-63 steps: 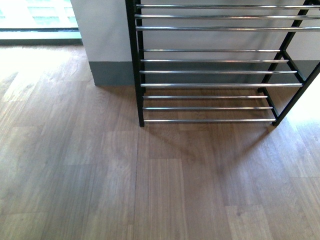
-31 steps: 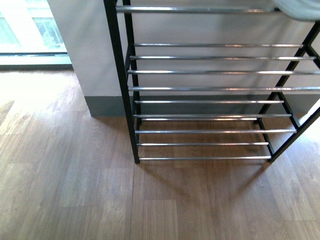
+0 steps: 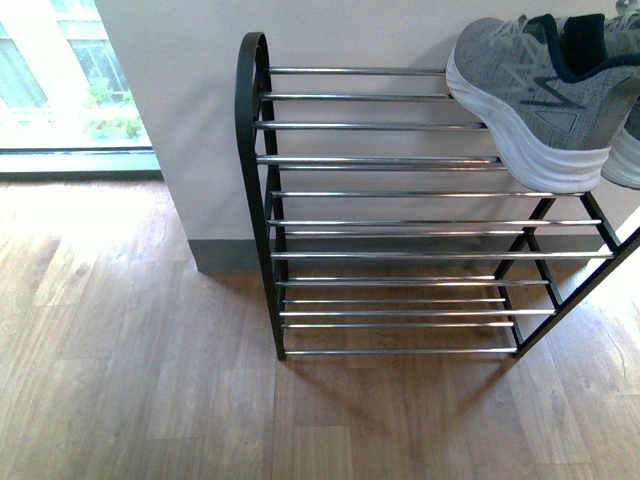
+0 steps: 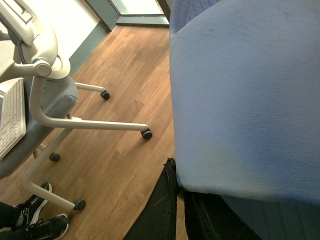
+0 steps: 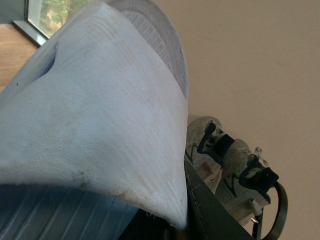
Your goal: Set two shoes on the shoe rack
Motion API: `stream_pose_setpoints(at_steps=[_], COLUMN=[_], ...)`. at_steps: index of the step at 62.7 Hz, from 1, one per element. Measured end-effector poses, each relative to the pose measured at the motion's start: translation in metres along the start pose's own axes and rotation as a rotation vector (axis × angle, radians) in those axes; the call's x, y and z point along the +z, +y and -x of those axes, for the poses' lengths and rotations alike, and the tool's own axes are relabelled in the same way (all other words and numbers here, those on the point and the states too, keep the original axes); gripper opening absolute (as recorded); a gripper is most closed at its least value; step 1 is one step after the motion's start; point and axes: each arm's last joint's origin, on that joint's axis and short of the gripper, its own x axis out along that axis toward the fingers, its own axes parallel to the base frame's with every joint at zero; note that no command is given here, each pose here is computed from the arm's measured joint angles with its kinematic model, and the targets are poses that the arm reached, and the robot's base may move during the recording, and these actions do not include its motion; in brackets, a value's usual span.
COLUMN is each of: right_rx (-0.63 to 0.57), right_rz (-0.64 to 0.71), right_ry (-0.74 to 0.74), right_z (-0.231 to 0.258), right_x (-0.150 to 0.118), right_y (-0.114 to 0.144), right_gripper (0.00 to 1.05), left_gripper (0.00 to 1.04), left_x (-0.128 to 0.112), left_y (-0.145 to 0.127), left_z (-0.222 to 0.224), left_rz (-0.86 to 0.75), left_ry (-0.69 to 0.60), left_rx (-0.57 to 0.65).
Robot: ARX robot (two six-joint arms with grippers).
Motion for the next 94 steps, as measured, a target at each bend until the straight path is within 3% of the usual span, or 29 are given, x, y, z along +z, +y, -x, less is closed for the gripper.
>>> stream_pose_setpoints(at_steps=[43,50,68,94], right_rx=[0.008,0.050,0.065,-0.010], right_rz=[0.000,-0.092,-0.197,-0.160], right_ry=[-0.003,0.024,0.090,0.323], right_z=[0.000,-0.008,-0.086,-0.196], right_x=[0.000,0.001,0.008,-0.052], right_y=[0.000,0.001,0.011,0.023], right_gripper=[0.01,0.01,0.01,0.01], left_gripper=[0.02,0.02,0.02,0.02], left_x=[0.000,0.000,0.000,0.000], left_y=[0.000,0.000,0.000,0.000], left_z=[0.000,0.000,0.000,0.000], left_rz=[0.001,0.001,0.001,0.001], left_ry=[0.001,0.001,0.001,0.000], left_rx=[0.000,-0.001,-0.001,-0.001])
